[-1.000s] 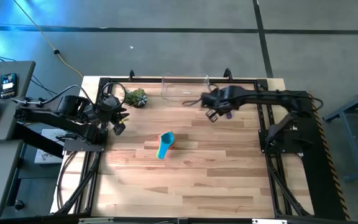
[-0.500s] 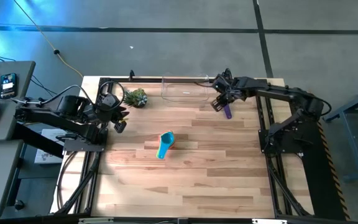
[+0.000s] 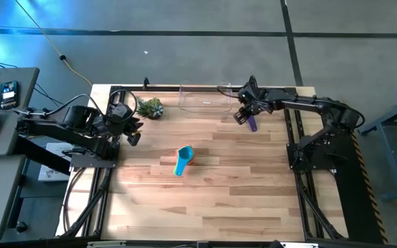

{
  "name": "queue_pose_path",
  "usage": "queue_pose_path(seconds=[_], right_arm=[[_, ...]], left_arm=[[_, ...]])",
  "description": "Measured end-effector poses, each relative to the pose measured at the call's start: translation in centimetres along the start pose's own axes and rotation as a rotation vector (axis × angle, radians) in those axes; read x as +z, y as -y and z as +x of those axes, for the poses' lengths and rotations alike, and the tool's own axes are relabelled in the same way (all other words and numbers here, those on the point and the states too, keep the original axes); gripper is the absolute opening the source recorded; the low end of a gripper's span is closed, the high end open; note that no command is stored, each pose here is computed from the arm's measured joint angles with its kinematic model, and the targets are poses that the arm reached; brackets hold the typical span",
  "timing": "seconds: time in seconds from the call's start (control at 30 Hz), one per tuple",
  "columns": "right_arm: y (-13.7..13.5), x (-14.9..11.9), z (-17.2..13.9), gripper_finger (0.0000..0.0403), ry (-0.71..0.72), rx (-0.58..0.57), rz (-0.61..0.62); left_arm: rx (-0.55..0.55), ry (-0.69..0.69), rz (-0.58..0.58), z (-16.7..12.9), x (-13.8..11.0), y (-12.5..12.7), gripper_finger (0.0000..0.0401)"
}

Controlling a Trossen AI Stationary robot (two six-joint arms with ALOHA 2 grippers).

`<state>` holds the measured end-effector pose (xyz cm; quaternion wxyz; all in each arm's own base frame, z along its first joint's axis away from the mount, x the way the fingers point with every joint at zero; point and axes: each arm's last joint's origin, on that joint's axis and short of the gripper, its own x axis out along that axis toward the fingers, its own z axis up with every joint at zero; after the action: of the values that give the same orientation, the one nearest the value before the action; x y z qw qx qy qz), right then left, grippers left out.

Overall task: Nest measuring cups in basket
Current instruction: Stack the violet measuring cup on top of the light blue measuring cup

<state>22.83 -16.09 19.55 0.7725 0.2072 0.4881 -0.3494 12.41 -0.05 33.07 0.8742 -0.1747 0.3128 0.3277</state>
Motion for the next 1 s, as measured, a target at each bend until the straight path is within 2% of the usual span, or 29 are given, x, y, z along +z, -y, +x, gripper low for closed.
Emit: queue_pose_path(seconds=[0.1, 0.4, 0.73, 0.83, 1.0], right_arm=[[0.2, -0.2, 0.6, 0.0135, 0.009, 0.018, 0.007], [0.4, -0.6, 3.2, 0.0135, -0.081, -0.001, -0.013], [0.4, -1.0, 4.6, 0.0130, -0.131, -0.023, -0.015], [0.4, -1.0, 4.6, 0.0104, -0.131, -0.031, -0.012], [0.4, -1.0, 4.6, 0.0020, -0.131, -0.036, 0.020]], left_arm=[[0.001, 0.001, -0.003, 0.0, 0.0, 0.0, 0.0104], [0.001, 0.001, -0.022, 0.0, 0.0, 0.0, 0.0104], [0.000, 0.000, -0.030, 0.0, 0.0, 0.0, 0.0104], [0.000, 0.000, -0.030, 0.0, 0.0, 0.0, 0.0104], [0.001, 0.000, -0.029, 0.0, 0.0, 0.0, 0.0104]])
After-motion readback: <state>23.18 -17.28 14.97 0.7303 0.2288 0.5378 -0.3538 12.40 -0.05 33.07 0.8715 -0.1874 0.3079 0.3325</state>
